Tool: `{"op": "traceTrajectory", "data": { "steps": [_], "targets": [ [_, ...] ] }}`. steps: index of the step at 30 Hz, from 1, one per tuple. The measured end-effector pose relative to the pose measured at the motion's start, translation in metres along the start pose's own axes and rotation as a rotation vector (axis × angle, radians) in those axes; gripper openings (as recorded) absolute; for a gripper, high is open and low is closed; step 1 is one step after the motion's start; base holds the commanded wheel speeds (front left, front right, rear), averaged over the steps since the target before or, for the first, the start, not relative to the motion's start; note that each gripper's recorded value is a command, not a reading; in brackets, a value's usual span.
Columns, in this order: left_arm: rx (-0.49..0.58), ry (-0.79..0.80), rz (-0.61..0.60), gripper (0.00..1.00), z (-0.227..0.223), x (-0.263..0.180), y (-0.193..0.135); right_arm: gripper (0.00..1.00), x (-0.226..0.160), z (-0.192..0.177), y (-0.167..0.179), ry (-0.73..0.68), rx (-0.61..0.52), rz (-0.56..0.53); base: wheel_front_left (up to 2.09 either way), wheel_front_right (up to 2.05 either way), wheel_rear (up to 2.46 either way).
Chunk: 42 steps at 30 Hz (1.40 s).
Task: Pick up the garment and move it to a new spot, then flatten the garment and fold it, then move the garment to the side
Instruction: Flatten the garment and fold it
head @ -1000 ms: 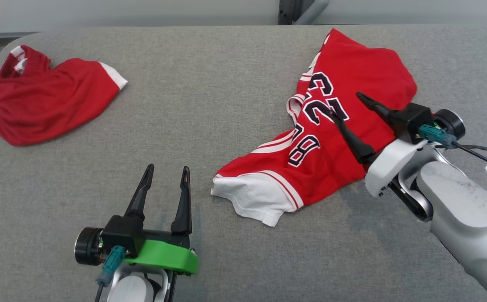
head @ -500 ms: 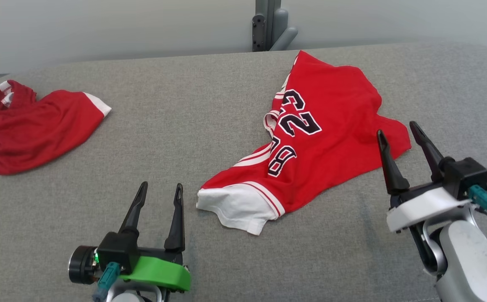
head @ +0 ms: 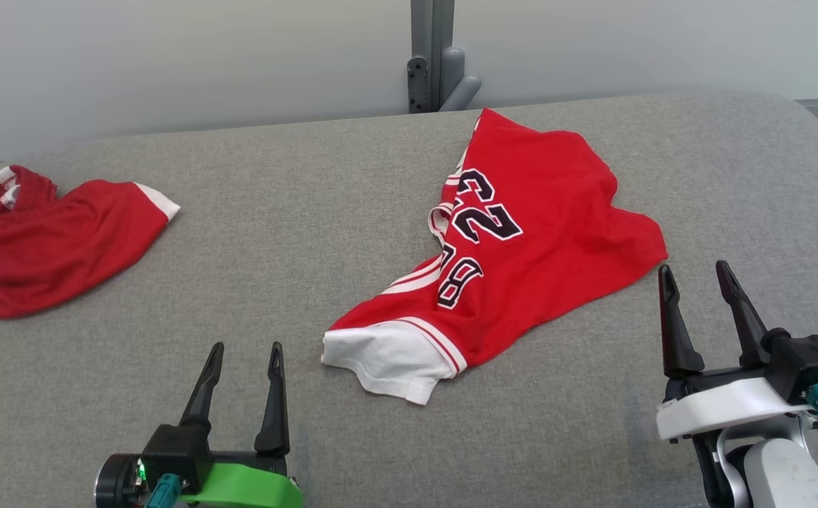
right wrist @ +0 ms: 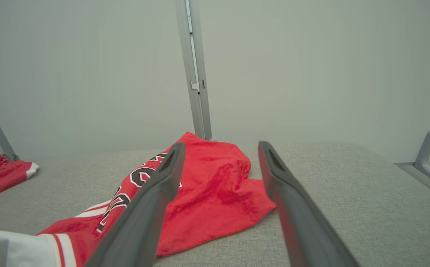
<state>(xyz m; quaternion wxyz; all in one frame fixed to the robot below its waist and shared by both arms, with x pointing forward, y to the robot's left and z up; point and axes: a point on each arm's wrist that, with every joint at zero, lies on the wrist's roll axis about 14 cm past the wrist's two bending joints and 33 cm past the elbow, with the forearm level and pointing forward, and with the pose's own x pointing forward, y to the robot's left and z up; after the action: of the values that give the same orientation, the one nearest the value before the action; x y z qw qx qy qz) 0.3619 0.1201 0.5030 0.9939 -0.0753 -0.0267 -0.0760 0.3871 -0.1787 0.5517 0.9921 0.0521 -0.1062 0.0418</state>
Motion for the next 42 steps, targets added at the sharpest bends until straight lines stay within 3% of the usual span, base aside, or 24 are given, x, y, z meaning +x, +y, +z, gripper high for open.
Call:
{"op": "traceTrajectory", "data": {
  "steps": [11,20,40,41,42],
  "targets": [
    [-0.008,0.046,-0.013,1.0,-0.015,-0.001,-0.004,1.0,-0.002,-0.009,0.003,0.025,0.005,0.0,0.0,0.0,0.0],
    [-0.023,0.177,-0.083,1.0,-0.055,-0.006,-0.018,1.0,0.002,-0.014,0.002,0.038,0.014,-0.005,0.0,0.0,0.0],
    [-0.062,0.378,-0.185,1.0,-0.116,0.027,-0.041,1.0,0.007,-0.032,-0.017,0.084,0.008,-0.058,0.0,0.0,0.0],
    [-0.065,0.381,-0.188,0.98,-0.117,0.028,-0.042,1.0,0.006,-0.032,-0.018,0.085,0.007,-0.06,0.0,0.0,0.0],
    [-0.072,0.383,-0.191,0.79,-0.118,0.028,-0.044,1.0,0.006,-0.032,-0.019,0.085,0.007,-0.062,0.0,0.0,0.0]
  ]
}}
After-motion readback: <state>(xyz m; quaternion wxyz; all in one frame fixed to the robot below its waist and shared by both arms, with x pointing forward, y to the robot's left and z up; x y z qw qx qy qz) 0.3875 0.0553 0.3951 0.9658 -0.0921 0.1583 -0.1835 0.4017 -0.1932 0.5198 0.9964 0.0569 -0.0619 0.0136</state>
